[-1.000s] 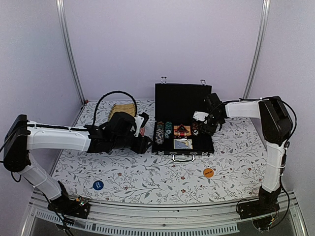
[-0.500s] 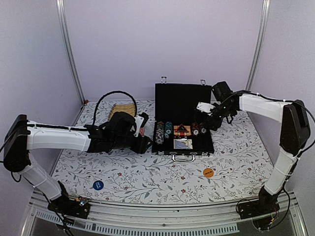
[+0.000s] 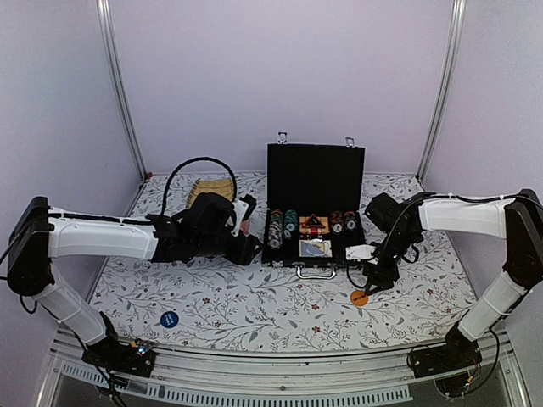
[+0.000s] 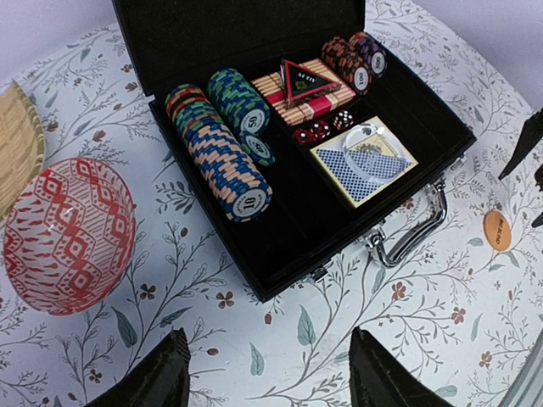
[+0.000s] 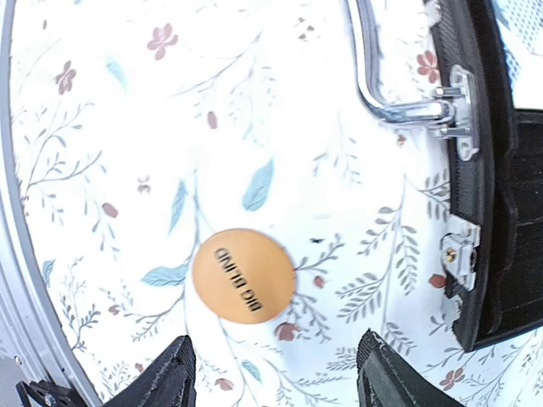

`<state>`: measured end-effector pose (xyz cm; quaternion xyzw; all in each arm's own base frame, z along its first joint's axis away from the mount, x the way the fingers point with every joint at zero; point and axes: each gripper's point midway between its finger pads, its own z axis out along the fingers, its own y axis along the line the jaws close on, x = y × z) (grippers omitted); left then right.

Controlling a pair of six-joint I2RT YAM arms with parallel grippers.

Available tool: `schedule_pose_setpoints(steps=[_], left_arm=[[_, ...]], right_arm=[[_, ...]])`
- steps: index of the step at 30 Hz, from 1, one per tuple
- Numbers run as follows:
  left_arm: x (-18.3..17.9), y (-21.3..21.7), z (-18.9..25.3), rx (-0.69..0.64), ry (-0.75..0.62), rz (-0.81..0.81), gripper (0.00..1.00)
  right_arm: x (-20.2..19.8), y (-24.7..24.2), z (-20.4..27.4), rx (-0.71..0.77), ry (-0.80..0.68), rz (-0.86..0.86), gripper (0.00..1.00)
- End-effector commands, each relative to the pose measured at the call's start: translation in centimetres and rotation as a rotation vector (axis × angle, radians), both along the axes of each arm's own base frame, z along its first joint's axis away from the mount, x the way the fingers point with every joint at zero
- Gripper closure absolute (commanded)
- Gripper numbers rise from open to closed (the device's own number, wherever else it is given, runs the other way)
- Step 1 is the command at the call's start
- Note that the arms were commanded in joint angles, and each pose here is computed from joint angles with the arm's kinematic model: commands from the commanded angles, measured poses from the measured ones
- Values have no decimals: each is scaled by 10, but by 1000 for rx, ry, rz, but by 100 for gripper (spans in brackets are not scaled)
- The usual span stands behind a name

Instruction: Pack up texas hold em set

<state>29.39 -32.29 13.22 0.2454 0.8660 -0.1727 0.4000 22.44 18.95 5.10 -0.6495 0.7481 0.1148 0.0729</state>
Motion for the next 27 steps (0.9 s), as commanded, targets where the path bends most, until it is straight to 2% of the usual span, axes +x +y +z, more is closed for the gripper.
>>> schedule_pose_setpoints(steps=[1, 19, 27], left_arm=[[7, -3, 2, -15, 3, 7, 35], [6, -1, 2, -16, 5, 9, 35], [7, -3, 4, -20, -1, 4, 35]], right_arm=[[-11, 10, 10, 56, -33, 81, 33], [-30, 6, -49, -136, -95, 172, 34], [-28, 7, -53, -160, -117, 167, 36]])
